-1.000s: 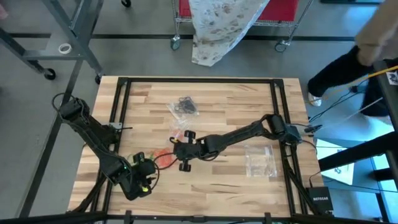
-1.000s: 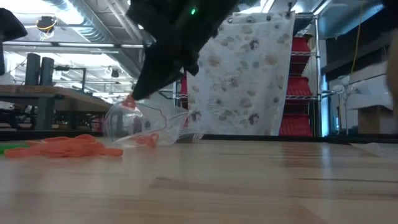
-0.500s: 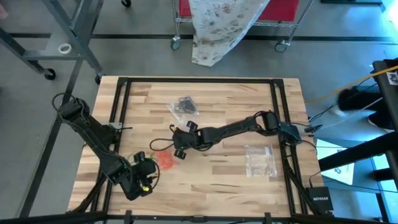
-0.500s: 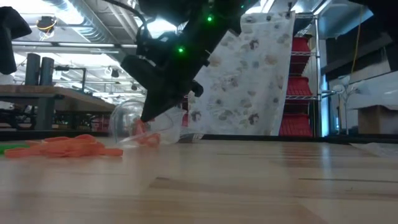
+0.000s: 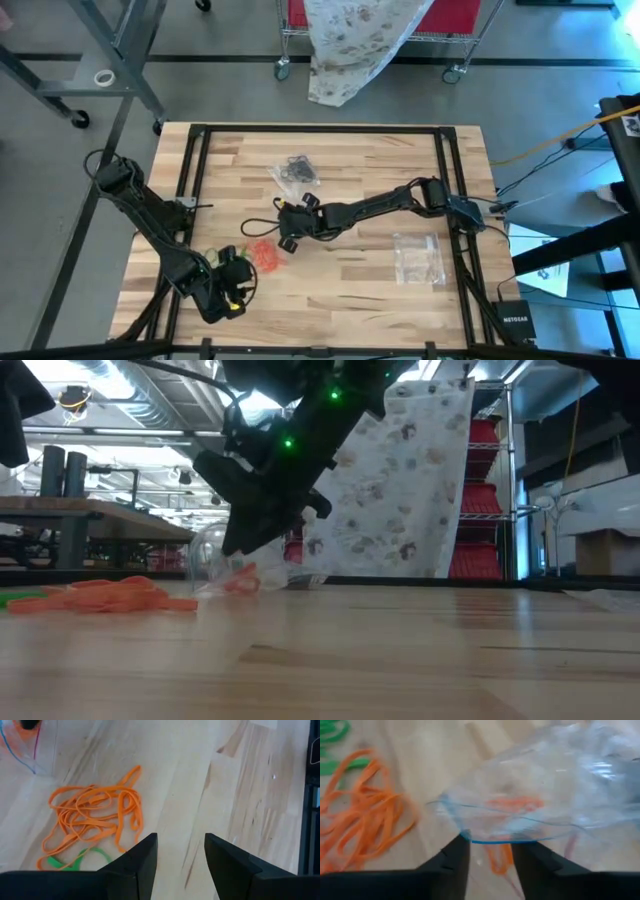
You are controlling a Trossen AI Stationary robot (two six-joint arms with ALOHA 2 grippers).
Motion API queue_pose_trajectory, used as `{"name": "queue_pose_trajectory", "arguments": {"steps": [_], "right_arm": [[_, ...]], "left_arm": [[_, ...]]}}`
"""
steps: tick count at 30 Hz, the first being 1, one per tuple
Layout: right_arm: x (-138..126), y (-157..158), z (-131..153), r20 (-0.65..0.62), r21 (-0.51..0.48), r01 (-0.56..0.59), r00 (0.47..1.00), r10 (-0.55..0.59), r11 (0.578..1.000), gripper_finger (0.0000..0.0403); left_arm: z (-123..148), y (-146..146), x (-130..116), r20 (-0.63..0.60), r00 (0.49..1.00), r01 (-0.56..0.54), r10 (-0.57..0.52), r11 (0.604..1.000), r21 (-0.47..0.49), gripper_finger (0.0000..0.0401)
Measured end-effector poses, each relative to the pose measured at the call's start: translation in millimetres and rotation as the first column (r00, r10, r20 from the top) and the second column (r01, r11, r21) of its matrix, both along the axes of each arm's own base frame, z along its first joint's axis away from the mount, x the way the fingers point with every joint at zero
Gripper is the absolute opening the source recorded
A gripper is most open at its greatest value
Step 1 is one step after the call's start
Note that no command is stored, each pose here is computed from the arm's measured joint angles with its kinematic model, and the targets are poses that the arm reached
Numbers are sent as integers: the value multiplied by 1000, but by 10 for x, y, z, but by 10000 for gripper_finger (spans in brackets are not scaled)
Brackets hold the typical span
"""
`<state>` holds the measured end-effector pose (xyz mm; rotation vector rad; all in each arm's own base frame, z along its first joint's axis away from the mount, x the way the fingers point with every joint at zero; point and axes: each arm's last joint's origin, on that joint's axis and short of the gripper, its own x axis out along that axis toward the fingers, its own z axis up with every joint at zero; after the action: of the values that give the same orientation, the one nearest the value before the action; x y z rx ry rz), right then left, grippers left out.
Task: Sort rubber bands
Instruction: Put the orange rubber band into the transparent zip bag
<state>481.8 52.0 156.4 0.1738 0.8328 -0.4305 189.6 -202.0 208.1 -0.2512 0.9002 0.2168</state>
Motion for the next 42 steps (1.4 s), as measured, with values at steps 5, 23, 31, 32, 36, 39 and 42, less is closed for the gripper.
{"name": "queue_pose_trajectory", "arguments": {"steps": [5, 23, 31, 32, 36, 39, 42], "right_arm": [[-11, 93, 35, -9, 93, -114, 993, 115, 989, 180], [-6, 842, -323, 12, 1, -369, 929, 369, 929, 193], [24, 757, -381, 22, 93, -368, 930, 367, 925, 158], [24, 760, -382, 24, 109, -378, 925, 378, 919, 144], [6, 757, -417, -5, 111, -363, 931, 365, 925, 79], [-2, 739, -434, -23, 111, -342, 938, 347, 933, 31], [-4, 718, -439, -33, 113, -341, 937, 347, 933, 6]], "left_arm": [[0, 0, 0, 0, 1000, 0, 0, 1000, -1, 155], [-1, 15, 15, -1, 1000, -22, 22, 1000, -11, 155], [-1, 15, 15, -2, 1000, -6, 6, 1000, 0, 155], [-1, 15, 15, -2, 1000, -5, 5, 1000, 1, 155], [0, 14, 15, -1, 1000, -7, 7, 1000, -2, 155], [1, 11, 17, 1, 1000, -10, 10, 1000, -7, 155], [1, 11, 17, 1, 1000, -10, 10, 1000, -8, 155]]}}
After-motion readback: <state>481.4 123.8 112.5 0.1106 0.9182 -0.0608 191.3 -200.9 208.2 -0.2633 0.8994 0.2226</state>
